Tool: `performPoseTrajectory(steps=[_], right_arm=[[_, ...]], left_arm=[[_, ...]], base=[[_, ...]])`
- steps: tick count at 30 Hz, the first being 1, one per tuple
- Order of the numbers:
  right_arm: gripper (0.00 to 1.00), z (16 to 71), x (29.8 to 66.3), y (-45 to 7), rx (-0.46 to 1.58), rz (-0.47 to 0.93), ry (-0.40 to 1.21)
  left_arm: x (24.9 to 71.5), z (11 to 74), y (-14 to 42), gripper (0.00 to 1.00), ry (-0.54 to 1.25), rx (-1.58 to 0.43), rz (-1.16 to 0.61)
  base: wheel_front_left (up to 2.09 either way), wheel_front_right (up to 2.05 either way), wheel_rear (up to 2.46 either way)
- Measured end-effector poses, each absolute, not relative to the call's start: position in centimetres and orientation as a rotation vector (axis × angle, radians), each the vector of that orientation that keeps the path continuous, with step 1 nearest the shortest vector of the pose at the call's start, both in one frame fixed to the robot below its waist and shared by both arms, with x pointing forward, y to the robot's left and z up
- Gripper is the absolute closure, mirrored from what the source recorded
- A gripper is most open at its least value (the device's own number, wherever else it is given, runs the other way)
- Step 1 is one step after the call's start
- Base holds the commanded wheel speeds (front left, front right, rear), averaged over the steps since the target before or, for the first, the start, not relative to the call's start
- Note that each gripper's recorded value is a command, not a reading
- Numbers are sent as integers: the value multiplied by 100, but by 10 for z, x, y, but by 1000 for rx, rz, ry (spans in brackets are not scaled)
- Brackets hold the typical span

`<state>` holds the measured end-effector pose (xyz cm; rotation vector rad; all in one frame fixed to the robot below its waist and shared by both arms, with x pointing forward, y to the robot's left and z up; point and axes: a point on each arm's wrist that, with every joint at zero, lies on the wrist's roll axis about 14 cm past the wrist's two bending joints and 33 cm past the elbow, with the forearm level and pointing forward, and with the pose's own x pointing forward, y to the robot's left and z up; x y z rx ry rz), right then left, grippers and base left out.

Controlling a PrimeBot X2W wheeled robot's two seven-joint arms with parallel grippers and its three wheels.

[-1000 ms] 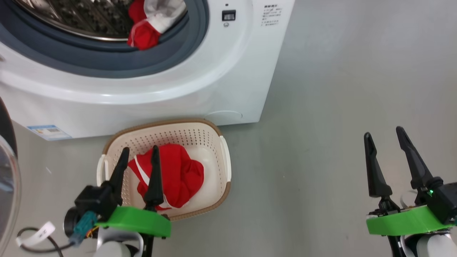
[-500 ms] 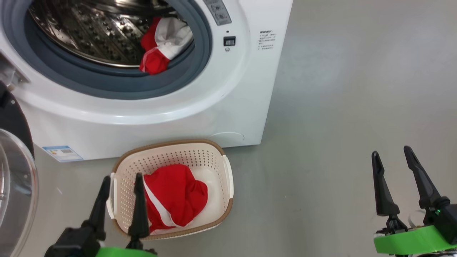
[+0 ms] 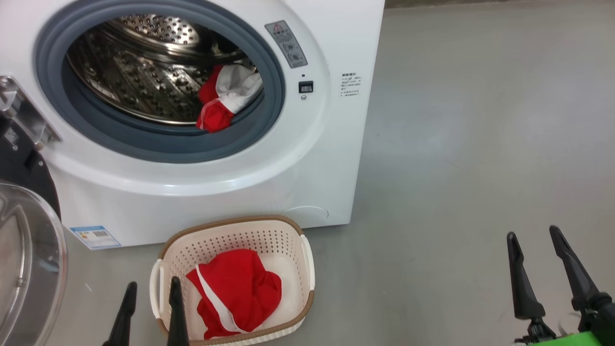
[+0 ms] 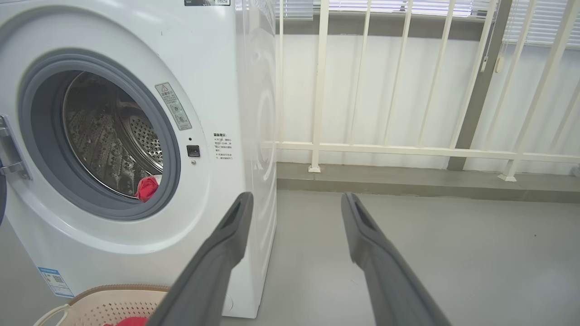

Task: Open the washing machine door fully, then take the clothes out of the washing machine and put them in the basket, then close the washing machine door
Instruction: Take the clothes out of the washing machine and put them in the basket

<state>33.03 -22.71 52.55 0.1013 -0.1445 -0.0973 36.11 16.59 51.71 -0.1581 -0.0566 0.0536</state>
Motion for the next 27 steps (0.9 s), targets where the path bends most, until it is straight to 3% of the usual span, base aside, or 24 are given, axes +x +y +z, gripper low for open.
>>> performPoseTrajectory(steps=[8, 27], right_arm=[[0, 521, 311, -233, 97, -119, -127], [0, 526, 309, -228, 88, -101, -142]], left_arm=[[348, 519, 168, 0, -59, -137, 58], [341, 519, 164, 0, -59, -110, 52]], base=[[0, 0, 0], [0, 0, 0]])
